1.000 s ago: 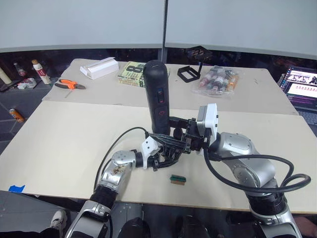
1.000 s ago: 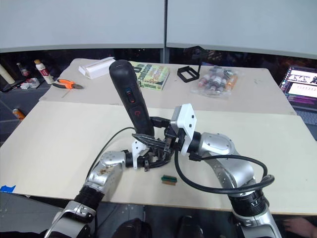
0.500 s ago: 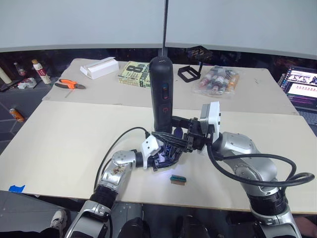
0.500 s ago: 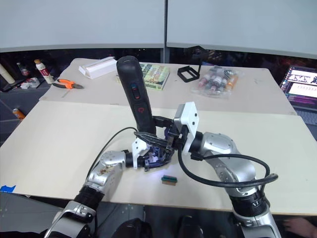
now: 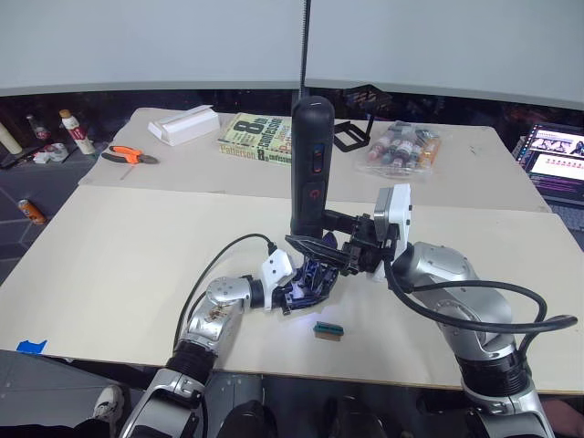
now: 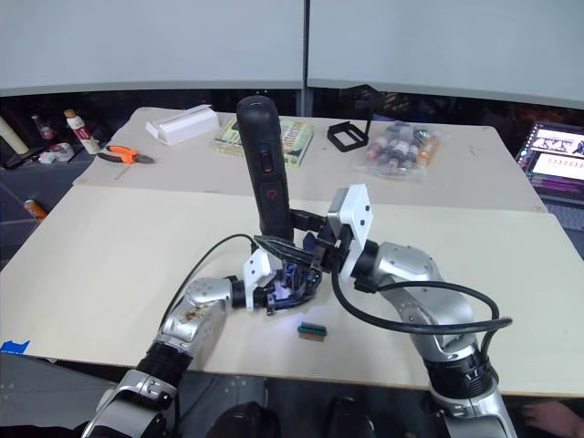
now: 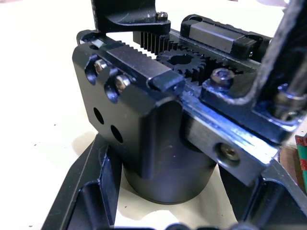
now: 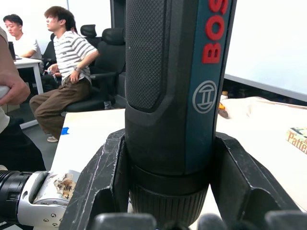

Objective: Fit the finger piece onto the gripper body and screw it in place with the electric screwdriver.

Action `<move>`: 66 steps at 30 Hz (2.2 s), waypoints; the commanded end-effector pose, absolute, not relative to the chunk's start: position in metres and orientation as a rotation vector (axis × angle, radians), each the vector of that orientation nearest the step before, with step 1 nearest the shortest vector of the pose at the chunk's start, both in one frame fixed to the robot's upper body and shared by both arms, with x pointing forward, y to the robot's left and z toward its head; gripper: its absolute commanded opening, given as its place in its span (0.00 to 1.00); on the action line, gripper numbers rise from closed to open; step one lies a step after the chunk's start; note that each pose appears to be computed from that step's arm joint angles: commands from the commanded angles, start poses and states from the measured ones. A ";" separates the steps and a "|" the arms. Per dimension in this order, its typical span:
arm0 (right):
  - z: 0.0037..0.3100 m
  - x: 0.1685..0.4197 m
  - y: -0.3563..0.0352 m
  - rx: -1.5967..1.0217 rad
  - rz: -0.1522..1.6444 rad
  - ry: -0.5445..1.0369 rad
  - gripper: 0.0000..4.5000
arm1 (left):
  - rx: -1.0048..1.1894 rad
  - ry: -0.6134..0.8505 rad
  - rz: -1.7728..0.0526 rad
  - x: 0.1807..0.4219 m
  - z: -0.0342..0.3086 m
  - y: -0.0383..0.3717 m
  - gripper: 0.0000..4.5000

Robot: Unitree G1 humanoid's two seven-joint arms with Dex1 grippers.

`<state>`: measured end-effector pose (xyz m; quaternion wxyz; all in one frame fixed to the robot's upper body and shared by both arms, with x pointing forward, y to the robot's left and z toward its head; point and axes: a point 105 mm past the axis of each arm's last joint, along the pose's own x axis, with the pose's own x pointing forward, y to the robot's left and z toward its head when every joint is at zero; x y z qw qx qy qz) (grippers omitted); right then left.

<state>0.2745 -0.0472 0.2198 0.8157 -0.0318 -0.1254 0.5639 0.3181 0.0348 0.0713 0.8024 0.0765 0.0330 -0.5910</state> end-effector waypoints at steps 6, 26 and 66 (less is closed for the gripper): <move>0.204 0.281 -0.052 -0.152 1.189 -0.174 0.43 | 0.165 0.042 -1.309 0.313 0.078 0.027 0.52; 0.220 0.275 -0.054 -0.216 1.209 -0.227 0.43 | 0.162 0.039 -1.307 0.312 0.076 0.024 0.52; 0.309 0.207 -0.118 -0.101 1.323 -0.426 0.43 | 0.176 0.046 -1.251 0.314 0.079 0.059 0.99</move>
